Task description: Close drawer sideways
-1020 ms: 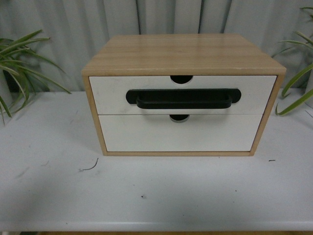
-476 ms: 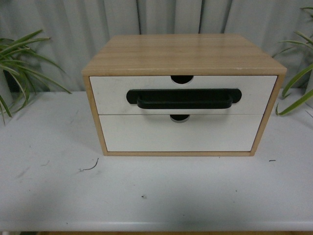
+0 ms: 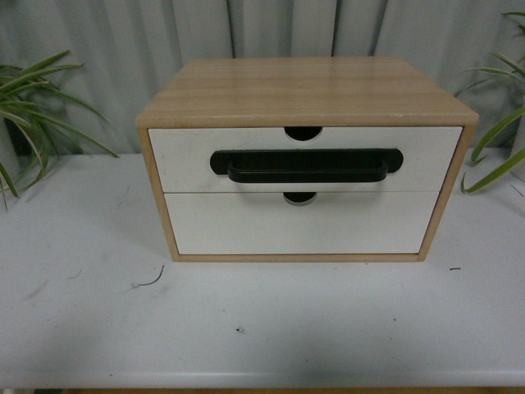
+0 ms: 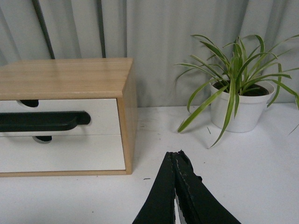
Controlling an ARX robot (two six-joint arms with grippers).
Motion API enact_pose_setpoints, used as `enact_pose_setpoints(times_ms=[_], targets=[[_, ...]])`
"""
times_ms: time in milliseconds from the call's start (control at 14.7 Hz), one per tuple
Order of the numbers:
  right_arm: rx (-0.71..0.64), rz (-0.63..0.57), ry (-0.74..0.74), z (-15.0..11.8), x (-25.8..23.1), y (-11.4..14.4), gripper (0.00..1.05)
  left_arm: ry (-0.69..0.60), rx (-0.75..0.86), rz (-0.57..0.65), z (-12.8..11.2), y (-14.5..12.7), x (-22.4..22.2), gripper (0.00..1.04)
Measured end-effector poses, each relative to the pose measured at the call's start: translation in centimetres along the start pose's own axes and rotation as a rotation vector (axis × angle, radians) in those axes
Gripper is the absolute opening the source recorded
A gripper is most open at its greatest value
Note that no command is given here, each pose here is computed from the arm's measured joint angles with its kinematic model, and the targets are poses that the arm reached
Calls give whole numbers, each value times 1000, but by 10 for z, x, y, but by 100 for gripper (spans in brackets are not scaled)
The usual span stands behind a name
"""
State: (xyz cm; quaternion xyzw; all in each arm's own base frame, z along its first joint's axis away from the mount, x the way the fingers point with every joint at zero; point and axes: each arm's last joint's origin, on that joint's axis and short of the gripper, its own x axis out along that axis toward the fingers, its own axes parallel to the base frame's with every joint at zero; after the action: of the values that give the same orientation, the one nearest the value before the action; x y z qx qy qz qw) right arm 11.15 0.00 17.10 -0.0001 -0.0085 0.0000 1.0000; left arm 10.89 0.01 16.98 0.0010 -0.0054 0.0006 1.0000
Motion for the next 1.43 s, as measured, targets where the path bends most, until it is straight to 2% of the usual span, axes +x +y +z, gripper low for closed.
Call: enact_pose_setpoints(times_ms=[136, 272, 748, 816, 952, 1156, 1293, 1429], targets=[[0, 0, 5, -1, -2, 0, 2, 45, 0, 0, -5, 0, -6, 2], [0, 0, 19, -2, -6, 0, 2, -2, 0, 1, -1, 0, -12, 2], [0, 0, 9, -3, -15, 0, 2, 8, 0, 0, -3, 0, -12, 2], [0, 0, 9, -3, -15, 0, 10, 7, -2, 0, -3, 0, -12, 11], [0, 0, 9, -3, -15, 0, 36, 7, -2, 0, -3, 0, -12, 35], [0, -1, 9, -3, -15, 0, 76, 7, -2, 0, -3, 0, -12, 76], [0, 0, 9, -3, -15, 0, 99, 7, -2, 0, -3, 0, -12, 99], [0, 0, 9, -3, -15, 0, 98, 7, -2, 0, -3, 0, -12, 98]])
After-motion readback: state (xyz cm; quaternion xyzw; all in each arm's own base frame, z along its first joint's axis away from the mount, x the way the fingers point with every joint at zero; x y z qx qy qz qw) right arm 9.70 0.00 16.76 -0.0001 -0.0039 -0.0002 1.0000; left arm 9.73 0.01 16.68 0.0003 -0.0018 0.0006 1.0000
